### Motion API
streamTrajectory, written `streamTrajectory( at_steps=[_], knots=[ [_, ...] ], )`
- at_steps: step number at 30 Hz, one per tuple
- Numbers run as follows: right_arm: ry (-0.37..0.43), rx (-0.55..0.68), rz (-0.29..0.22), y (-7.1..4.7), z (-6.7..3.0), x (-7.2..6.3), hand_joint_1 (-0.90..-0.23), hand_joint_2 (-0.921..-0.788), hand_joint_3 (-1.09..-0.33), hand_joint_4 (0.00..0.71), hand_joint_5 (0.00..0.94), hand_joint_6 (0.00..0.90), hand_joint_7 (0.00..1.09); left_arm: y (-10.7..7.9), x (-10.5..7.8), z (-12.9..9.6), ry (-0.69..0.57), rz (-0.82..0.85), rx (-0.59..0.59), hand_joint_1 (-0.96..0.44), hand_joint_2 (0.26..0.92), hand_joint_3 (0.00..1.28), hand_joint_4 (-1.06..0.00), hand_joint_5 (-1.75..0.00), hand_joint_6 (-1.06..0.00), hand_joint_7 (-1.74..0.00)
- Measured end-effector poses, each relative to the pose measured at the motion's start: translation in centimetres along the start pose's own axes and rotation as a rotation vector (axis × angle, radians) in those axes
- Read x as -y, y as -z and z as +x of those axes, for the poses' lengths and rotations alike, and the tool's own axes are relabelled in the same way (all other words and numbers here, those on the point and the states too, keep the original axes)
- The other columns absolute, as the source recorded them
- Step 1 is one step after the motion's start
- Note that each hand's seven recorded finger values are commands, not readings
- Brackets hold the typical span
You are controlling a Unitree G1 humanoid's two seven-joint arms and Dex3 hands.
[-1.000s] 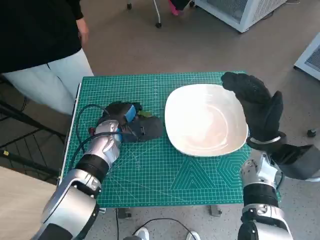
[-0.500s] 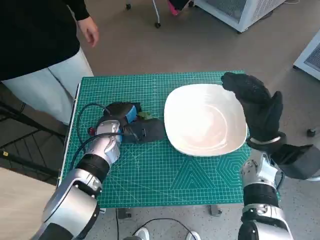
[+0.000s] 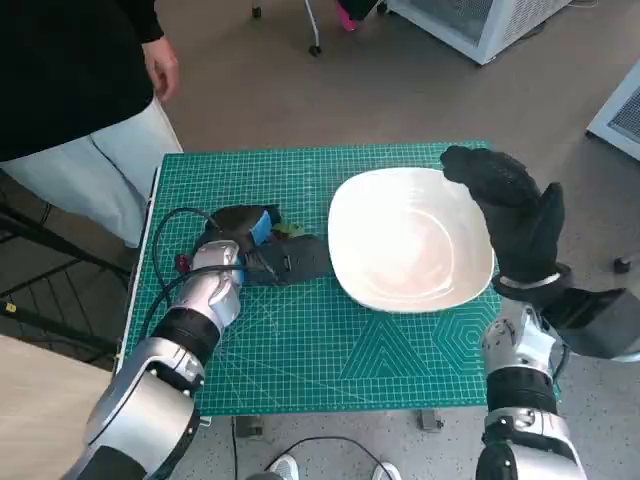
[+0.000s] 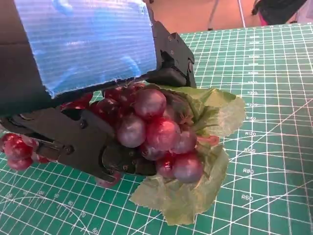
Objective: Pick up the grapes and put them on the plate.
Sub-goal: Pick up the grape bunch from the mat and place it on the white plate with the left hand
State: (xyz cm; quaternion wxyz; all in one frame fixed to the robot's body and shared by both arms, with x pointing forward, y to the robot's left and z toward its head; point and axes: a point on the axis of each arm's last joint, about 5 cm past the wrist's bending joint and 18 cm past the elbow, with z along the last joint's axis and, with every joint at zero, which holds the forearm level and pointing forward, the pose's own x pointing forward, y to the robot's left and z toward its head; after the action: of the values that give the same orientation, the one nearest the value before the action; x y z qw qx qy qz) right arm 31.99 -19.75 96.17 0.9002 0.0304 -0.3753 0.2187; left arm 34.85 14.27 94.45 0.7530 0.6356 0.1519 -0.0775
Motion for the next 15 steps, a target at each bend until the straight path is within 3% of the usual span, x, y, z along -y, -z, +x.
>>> streamTrajectory(
  at_steps=[15],
  knots=[
    [-0.003,0.002,0.001,0.0,0.05,0.0,-0.621,-0.921,-0.572,0.346,0.002,0.437,0.00,-0.1,-1.3,-0.5,-0.033,-0.031,0.002,0.00,0.920,0.12,-0.66,-1.33,-0.57,-1.09]
  ],
)
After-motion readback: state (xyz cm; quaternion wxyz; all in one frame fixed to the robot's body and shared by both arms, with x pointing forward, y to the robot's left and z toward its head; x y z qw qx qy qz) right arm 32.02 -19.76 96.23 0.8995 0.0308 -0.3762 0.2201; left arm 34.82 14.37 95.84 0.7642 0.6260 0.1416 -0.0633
